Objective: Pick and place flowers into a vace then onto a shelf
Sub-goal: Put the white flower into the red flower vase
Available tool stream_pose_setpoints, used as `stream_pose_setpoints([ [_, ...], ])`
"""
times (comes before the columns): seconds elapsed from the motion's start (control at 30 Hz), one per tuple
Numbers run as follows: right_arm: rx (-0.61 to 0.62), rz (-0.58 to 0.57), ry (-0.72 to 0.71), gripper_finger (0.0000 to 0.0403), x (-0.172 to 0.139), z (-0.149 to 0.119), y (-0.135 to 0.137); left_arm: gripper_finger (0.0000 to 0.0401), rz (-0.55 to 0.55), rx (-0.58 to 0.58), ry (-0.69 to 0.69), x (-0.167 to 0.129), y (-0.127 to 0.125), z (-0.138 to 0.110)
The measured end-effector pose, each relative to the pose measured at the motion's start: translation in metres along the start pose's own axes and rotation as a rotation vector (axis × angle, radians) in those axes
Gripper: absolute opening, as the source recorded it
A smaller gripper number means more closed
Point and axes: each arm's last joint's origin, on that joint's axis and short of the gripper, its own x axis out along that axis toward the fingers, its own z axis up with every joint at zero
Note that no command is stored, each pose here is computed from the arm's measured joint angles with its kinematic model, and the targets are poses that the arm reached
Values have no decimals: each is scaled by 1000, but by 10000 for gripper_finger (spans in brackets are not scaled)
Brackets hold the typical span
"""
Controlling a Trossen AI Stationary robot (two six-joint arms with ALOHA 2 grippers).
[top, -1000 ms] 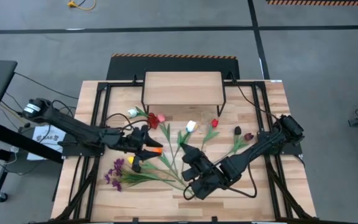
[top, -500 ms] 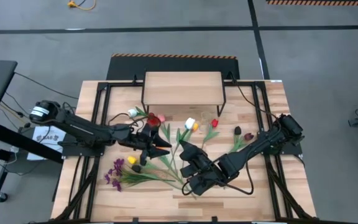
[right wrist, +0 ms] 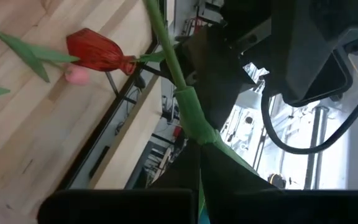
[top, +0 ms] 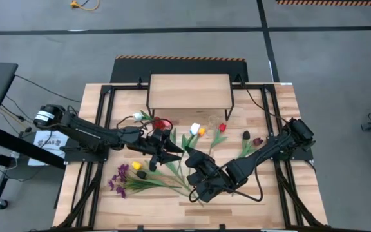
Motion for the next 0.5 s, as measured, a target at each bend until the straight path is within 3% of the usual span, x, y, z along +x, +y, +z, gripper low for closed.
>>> stream_pose_setpoints([
  [0.5, -4, 1, 1, 0, 0, 0, 1, 167, 78, -5, 43, 0, 4, -5],
])
